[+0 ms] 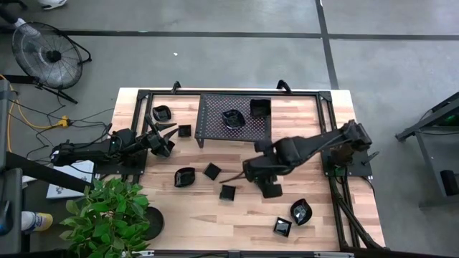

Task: Pick & Place Mini shaped plates
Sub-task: Stack the leaf-shaped plate on the leaf-shaped plates on the shelf

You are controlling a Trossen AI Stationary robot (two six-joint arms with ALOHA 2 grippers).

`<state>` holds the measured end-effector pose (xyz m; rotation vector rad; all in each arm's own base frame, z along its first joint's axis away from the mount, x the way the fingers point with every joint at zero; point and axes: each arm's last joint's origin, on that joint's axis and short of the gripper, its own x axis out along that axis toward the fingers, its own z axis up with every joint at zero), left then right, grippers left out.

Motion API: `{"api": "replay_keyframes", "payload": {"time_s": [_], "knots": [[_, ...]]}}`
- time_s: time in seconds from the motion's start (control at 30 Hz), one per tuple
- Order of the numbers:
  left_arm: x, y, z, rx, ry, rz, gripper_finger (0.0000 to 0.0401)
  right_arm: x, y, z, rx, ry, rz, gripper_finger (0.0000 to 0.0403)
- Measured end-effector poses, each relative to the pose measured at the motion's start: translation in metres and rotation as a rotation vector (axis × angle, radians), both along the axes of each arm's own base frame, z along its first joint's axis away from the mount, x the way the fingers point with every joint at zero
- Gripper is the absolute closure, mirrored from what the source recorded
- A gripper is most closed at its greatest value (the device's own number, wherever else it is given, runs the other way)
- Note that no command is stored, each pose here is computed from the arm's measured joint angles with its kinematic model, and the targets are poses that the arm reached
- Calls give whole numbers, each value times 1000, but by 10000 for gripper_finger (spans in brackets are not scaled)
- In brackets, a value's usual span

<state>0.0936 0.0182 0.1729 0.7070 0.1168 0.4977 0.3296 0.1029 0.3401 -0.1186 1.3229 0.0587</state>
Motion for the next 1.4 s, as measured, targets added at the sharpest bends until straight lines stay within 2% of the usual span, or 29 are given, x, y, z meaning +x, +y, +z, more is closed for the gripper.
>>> {"api": "replay_keyframes", "payload": {"time_s": [0.3,0.5,0.67,0.77,0.9,1.1,1.23,1.4], "knots": [[0,0,0,0,0,0,309,-26,5,-54,112,4,-40,315],[0,0,0,0,0,0,309,-64,6,-88,105,91,-109,316],[0,0,0,0,0,0,309,-100,12,-113,81,162,-75,316],[0,0,0,0,0,0,309,-115,19,-127,114,165,-51,316],[0,0,0,0,0,0,309,-126,32,-144,204,159,28,316],[0,0,0,0,0,0,309,-138,51,-158,312,140,330,316],[0,0,0,0,0,0,309,-142,57,-164,287,90,435,316],[0,0,0,0,0,0,309,-140,53,-166,169,30,438,316]]}}
